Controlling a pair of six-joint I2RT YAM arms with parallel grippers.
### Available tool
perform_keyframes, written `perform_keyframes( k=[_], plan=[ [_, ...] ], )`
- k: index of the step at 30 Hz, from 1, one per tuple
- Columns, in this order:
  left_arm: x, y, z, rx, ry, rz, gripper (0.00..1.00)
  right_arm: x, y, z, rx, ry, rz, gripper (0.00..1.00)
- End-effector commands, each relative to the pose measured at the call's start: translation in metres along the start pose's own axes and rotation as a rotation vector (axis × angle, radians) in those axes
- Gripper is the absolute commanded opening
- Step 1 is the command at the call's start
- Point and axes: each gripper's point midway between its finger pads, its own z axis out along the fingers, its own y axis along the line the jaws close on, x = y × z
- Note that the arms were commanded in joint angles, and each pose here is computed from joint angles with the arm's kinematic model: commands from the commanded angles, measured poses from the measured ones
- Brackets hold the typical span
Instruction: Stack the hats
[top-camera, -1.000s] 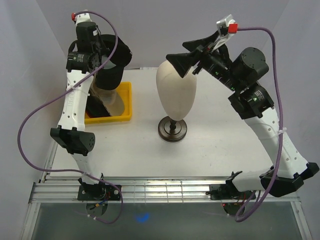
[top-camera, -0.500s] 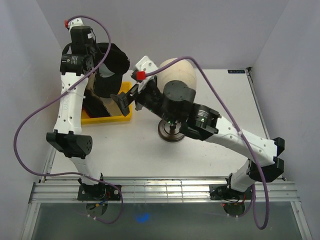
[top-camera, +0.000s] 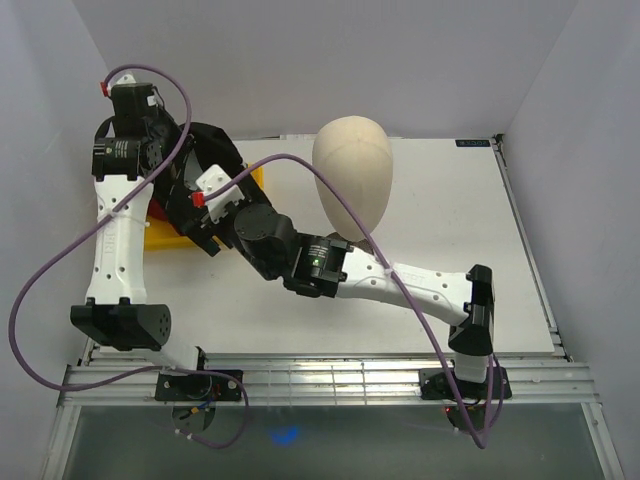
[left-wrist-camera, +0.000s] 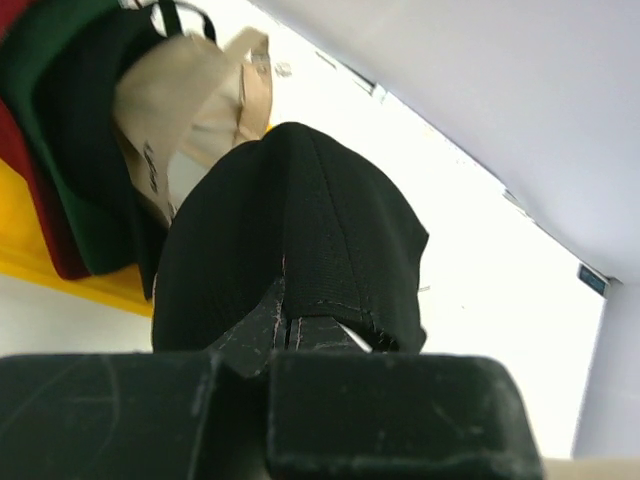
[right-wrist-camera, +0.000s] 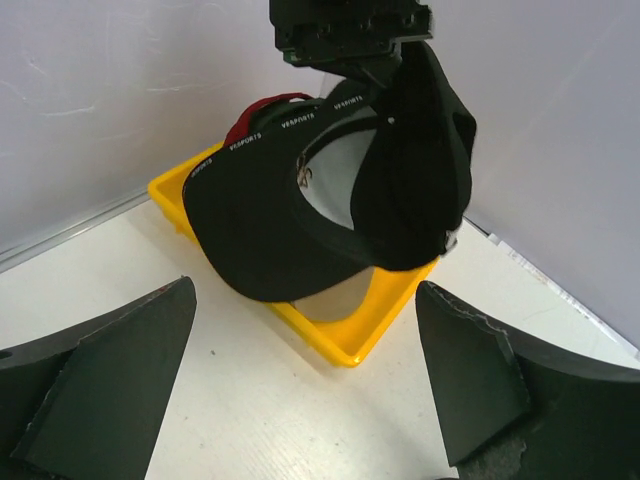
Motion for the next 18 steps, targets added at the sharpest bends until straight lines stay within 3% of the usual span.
perform_keyframes(
  k=[1, 6, 10, 16, 18],
  plan=[
    [0.006, -0.015, -0.031, 0.113, 0.004, -0.104, 0.0, -0.037, -0.003, 0.004, 0.042, -0.108, 0.067, 0.96],
    [0.014, -0.018, -0.041, 0.146, 0.022, -0.16, 0.0, -0.029, 0.005, 0.013, 0.043, -0.132, 0.134, 0.98],
    [0.018, -0.015, -0.048, 0.144, 0.025, -0.166, 0.0, -0.036, 0.011, 0.016, 0.008, -0.152, 0.207, 0.95],
    [0.022, -0.012, -0.054, 0.142, 0.029, -0.201, 0.0, -0.045, 0.024, 0.032, -0.013, -0.134, 0.265, 0.92],
    [0.022, -0.012, -0.056, 0.144, 0.028, -0.209, 0.0, -0.024, 0.032, 0.043, 0.0, -0.081, 0.237, 0.91]
  ],
)
